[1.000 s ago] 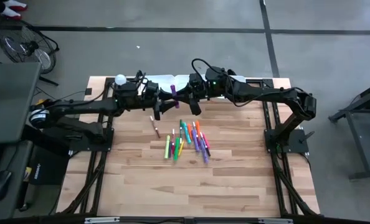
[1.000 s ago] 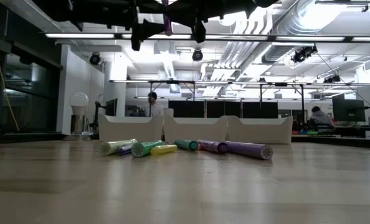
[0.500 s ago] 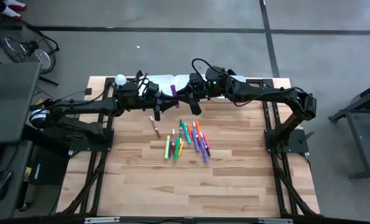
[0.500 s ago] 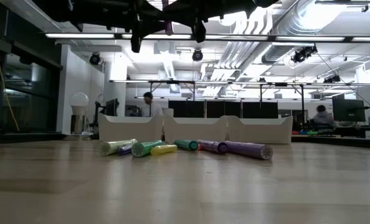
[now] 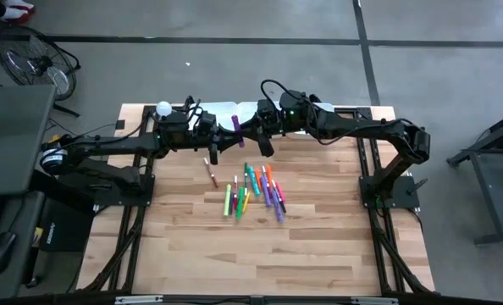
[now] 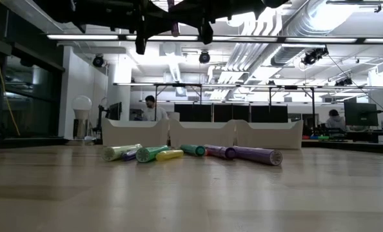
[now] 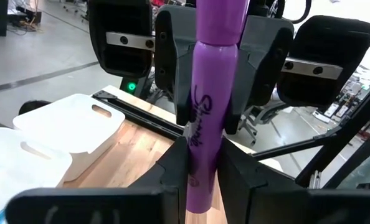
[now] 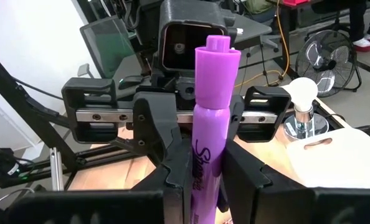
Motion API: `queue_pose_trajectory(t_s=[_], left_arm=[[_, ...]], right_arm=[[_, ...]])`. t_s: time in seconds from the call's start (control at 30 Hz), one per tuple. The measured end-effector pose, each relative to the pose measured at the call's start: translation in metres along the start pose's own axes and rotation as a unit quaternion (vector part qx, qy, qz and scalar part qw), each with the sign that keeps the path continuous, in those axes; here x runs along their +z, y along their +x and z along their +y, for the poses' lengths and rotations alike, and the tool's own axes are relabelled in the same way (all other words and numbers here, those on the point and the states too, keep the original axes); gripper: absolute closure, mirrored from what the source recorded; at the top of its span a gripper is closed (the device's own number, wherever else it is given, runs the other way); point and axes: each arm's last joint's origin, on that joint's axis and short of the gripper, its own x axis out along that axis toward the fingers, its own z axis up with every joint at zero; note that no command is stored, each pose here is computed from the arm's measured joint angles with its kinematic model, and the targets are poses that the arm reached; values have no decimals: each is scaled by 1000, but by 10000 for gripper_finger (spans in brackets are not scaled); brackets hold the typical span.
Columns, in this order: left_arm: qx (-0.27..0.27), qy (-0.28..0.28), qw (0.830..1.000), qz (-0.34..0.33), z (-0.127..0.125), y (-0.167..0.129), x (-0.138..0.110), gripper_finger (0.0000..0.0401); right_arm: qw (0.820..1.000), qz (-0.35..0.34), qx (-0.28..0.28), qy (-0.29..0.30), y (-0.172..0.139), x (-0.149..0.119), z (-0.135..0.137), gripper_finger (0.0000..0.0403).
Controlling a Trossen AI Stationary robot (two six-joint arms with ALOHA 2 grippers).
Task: Pick & Place Markers
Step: Put the light violet highlighter pen into the left white bin
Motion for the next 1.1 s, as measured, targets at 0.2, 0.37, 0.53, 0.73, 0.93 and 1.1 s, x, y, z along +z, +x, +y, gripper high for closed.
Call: queue_pose_trajectory(t_s=[0.2, 0.37, 0.53, 0.73, 0.93, 1.1], left_arm=[[-1, -3, 1000, -1, 0, 0, 0, 344], [0, -4, 1000, 0, 0, 0, 0, 344], [1, -3, 1000, -1, 0, 0, 0, 344], [30, 3, 999, -12, 2, 0, 1, 345], [73, 3, 997, -19, 5, -1, 0, 345], [132, -1, 991, -2, 19, -4, -2, 345]], right_arm=[[1000, -9, 0, -1, 0, 2, 0, 306], [1000, -15, 2, 5, -2, 4, 1, 268], [1000, -17, -1, 5, -4, 6, 0, 234], [997, -29, -68, 12, -27, 19, -9, 207], [984, 5, -179, 18, -65, 28, -19, 204], [967, 48, -250, 28, -94, 28, -24, 203]])
